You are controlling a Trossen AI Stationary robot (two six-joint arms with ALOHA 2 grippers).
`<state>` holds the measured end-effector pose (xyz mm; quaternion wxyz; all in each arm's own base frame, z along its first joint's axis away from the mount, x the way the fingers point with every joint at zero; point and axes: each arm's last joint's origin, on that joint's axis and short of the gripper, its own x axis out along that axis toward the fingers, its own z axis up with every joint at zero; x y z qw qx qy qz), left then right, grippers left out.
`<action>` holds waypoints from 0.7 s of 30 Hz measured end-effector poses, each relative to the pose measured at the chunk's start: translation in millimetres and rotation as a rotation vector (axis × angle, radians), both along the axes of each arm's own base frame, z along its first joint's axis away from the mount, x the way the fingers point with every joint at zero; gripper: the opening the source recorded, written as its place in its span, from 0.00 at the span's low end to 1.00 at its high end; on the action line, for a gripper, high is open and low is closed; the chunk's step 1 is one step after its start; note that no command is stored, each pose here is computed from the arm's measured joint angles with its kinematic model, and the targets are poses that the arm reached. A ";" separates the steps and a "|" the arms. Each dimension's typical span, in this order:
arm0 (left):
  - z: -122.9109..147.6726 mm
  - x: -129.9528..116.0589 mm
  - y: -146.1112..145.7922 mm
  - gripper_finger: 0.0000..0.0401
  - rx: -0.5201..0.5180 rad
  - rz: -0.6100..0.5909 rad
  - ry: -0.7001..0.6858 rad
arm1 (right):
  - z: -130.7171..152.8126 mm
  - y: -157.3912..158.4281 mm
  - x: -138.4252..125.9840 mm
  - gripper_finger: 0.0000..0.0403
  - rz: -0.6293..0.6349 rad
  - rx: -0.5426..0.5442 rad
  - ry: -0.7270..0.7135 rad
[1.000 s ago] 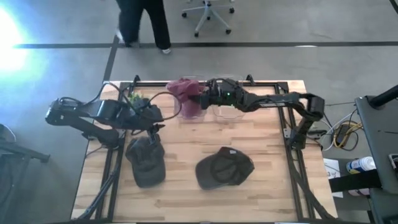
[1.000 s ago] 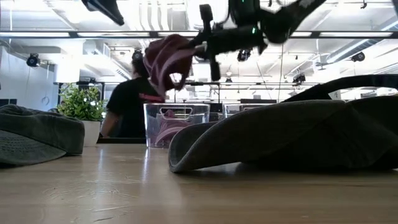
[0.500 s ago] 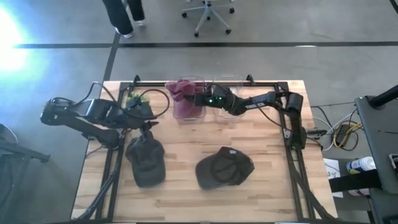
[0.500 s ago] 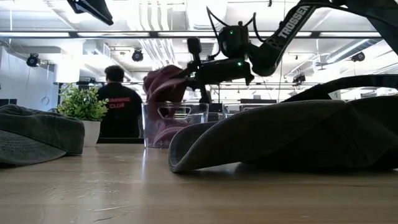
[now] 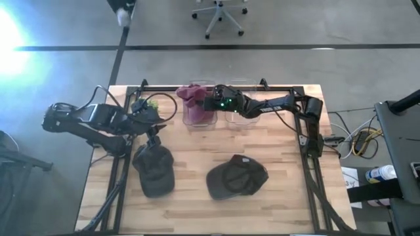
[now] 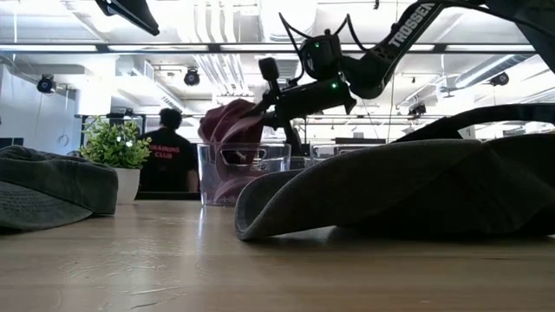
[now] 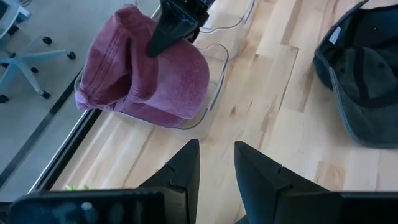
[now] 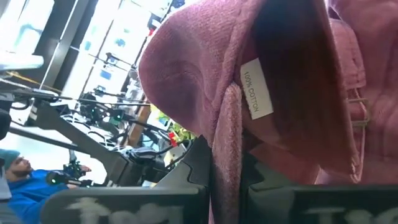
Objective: Pick & Place hat
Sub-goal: Put the red cap into the left transparent bin
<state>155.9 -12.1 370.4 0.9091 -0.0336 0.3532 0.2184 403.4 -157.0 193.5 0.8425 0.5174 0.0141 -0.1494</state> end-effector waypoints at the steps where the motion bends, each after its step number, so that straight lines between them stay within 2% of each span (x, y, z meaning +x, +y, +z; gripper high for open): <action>1: 0.0 0.0 0.0 0.23 0.000 0.000 0.000 | -1.2 -0.1 0.3 0.03 -0.003 0.016 -0.001; 7: 0.0 0.0 0.0 0.23 0.000 0.000 0.001 | -13.3 2.6 1.9 0.04 0.019 0.054 0.068; 12: 0.0 0.0 0.0 0.23 0.001 -0.001 0.001 | -24.3 5.0 0.1 0.13 0.040 0.078 0.176; 17: 0.0 0.0 0.0 0.23 0.000 0.000 0.000 | -21.9 5.3 0.9 0.27 0.129 0.024 0.276; 21: 0.0 0.0 0.0 0.23 -0.001 0.000 0.000 | -9.7 6.5 -1.5 0.32 0.192 -0.048 0.425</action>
